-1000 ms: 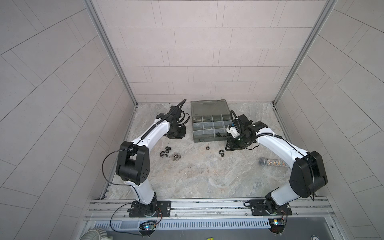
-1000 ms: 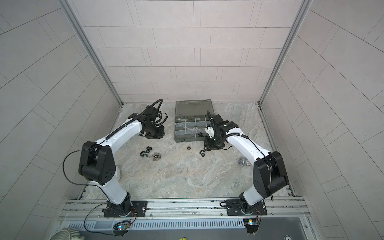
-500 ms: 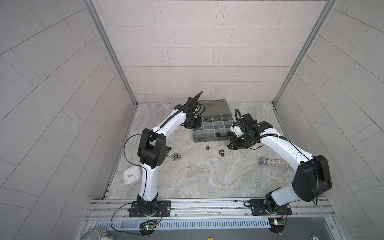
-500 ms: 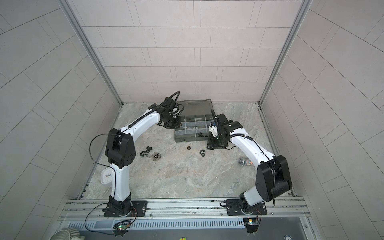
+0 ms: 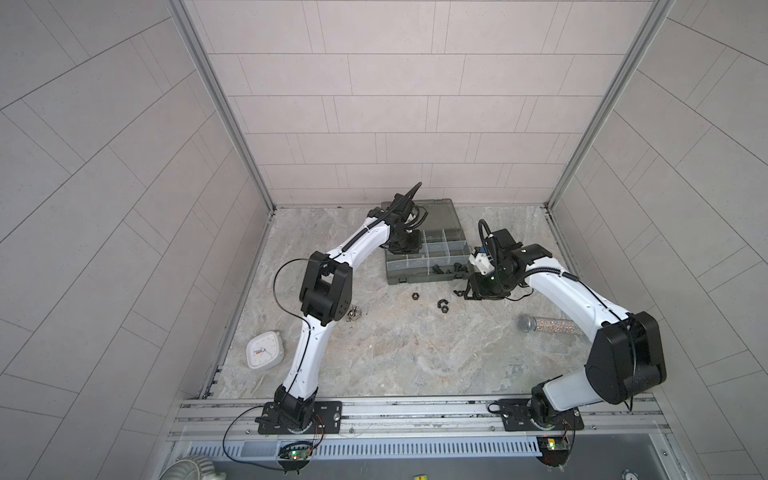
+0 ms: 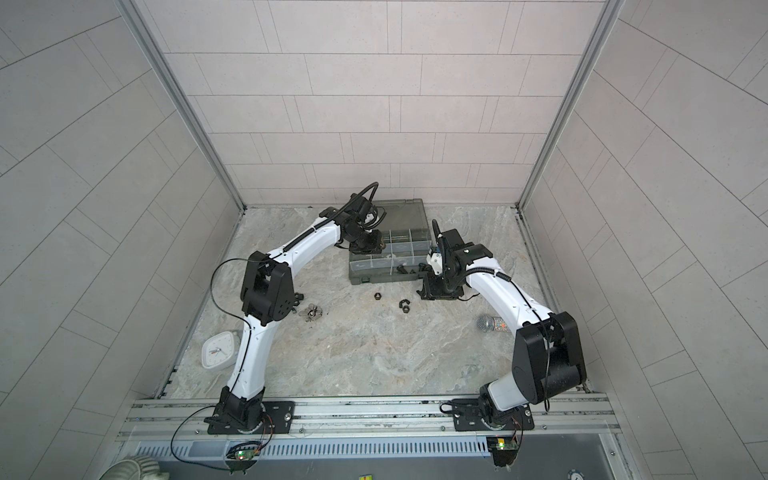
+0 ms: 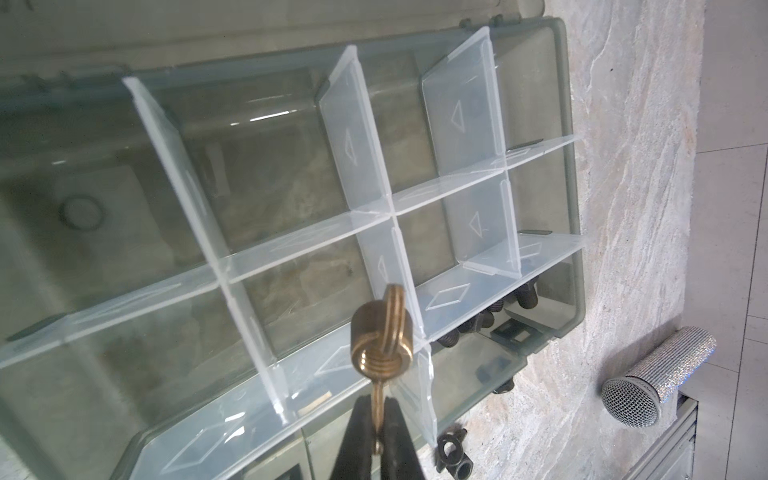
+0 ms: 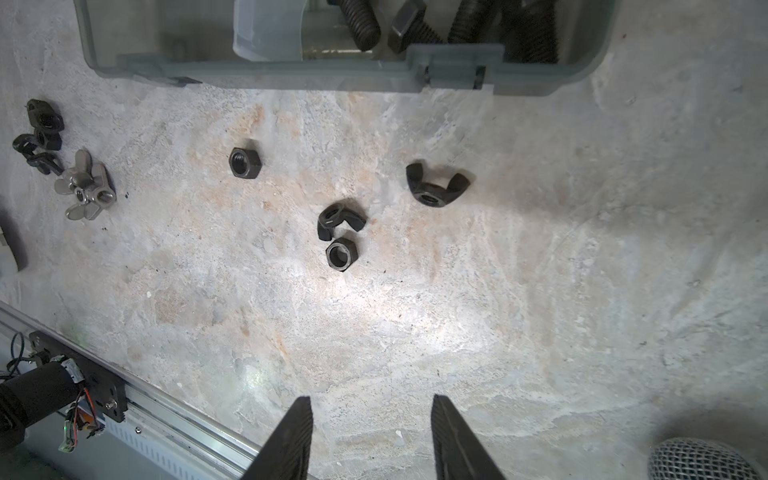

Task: Sort the screws and nuts into containers
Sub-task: 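Carry the brass wing nut with the left gripper over the box, then release the brass wing nut into a box compartment and raise the left gripper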

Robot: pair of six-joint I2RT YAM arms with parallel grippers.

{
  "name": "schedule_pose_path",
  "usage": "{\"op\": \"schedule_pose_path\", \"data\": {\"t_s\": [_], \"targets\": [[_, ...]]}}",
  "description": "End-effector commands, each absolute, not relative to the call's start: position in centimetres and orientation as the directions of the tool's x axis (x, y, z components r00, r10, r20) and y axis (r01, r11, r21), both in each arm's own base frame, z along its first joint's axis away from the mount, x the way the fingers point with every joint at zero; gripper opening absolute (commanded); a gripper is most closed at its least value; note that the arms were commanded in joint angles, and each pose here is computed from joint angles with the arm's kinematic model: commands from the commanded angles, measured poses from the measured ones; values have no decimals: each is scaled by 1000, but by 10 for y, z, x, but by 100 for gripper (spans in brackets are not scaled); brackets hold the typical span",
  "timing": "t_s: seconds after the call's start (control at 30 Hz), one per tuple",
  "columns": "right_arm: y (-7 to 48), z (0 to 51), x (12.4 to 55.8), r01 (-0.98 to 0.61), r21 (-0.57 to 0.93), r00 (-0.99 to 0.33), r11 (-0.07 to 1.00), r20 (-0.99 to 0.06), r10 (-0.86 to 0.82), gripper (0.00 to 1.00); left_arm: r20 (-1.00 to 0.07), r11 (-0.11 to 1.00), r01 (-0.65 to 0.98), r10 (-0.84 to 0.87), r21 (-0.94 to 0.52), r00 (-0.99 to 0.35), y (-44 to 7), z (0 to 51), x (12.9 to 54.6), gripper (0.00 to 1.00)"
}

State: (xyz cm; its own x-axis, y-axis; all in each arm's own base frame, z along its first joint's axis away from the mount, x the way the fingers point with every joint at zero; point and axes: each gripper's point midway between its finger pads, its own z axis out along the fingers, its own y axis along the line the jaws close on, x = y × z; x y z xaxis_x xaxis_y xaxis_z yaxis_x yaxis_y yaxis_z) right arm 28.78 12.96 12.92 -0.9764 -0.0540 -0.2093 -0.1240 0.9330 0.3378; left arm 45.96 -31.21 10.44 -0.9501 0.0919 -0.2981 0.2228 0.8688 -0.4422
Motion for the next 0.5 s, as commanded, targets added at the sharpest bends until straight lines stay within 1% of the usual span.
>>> {"op": "schedule_pose_path", "data": {"t_s": [0.0,0.27,0.33,0.47], "targets": [[122,134,283,-124,328,-975,936,-216,-54,48,-298,861,229,95,-455,-950,-319,110,461,0],[120,133,286,-111,335,-977,936,-211,-40,48,-286,865,229,105,-447,-953,-319,101,462,0],[120,133,287,-109,337,-977,935,-211,-37,48,-285,865,231,108,-445,-952,-319,100,463,3],[119,135,288,-106,337,-976,936,-214,-34,48,-295,864,238,110,-443,-949,-321,100,468,4]]}}
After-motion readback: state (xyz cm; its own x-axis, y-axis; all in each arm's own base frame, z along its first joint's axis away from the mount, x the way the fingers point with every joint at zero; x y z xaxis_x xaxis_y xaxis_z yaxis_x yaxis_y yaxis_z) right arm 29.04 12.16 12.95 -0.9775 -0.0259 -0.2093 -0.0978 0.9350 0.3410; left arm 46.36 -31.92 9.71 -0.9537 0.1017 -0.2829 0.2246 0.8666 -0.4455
